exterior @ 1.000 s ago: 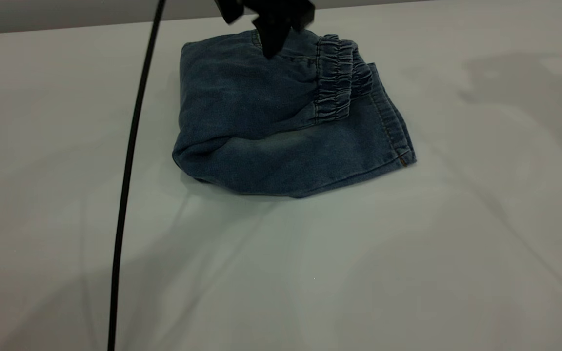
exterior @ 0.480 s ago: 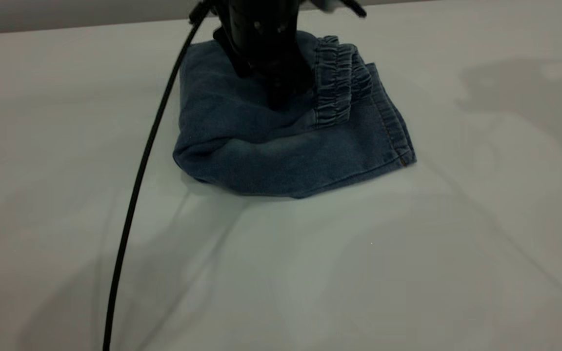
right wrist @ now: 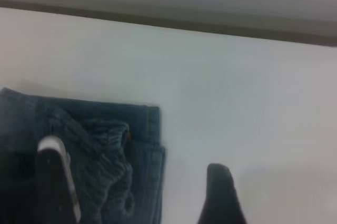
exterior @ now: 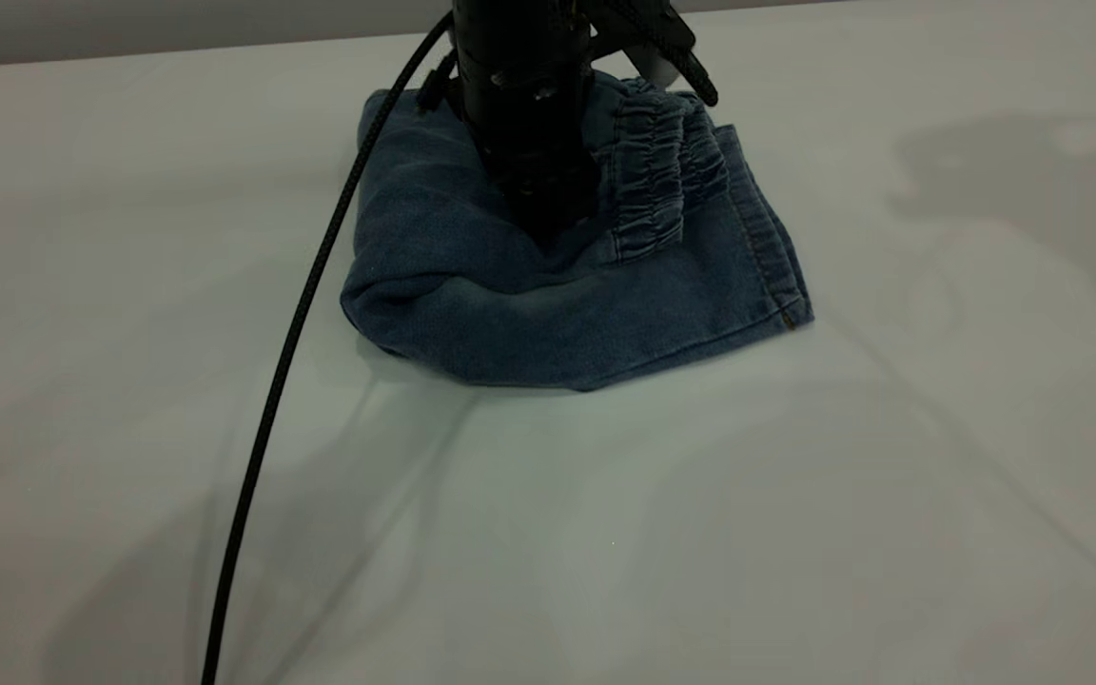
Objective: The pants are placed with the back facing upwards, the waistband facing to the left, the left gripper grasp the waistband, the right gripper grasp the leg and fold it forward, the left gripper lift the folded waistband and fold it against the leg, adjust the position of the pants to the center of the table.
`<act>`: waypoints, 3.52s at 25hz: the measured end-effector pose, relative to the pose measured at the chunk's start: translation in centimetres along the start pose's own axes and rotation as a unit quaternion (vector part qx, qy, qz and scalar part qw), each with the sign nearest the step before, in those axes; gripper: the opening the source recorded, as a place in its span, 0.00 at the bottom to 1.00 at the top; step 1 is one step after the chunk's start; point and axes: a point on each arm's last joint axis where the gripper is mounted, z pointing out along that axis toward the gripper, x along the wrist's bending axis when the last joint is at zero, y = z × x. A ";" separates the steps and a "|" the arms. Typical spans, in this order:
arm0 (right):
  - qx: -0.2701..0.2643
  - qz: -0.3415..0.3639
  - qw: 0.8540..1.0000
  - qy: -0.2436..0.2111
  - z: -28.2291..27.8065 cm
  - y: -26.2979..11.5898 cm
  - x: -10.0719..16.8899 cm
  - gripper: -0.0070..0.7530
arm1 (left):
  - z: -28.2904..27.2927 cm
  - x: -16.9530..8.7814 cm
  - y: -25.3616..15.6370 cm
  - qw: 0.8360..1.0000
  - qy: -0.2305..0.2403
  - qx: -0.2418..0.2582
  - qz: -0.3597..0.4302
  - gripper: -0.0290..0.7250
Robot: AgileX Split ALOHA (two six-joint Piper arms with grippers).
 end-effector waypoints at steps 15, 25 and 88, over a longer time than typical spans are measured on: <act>-0.014 -0.011 1.000 -0.003 0.0 0.3 0.0 0.56 | -1.5 -2.1 0.6 0.995 -0.022 0.033 0.086 0.66; -0.020 -0.013 1.000 -0.002 -0.5 0.4 0.1 0.56 | -6.2 0.6 1.8 0.996 0.012 0.071 -0.058 0.66; -0.232 -0.050 0.971 0.012 -27.1 -33.4 7.2 0.56 | -38.2 -11.9 -35.8 0.903 0.018 -0.332 -0.271 0.66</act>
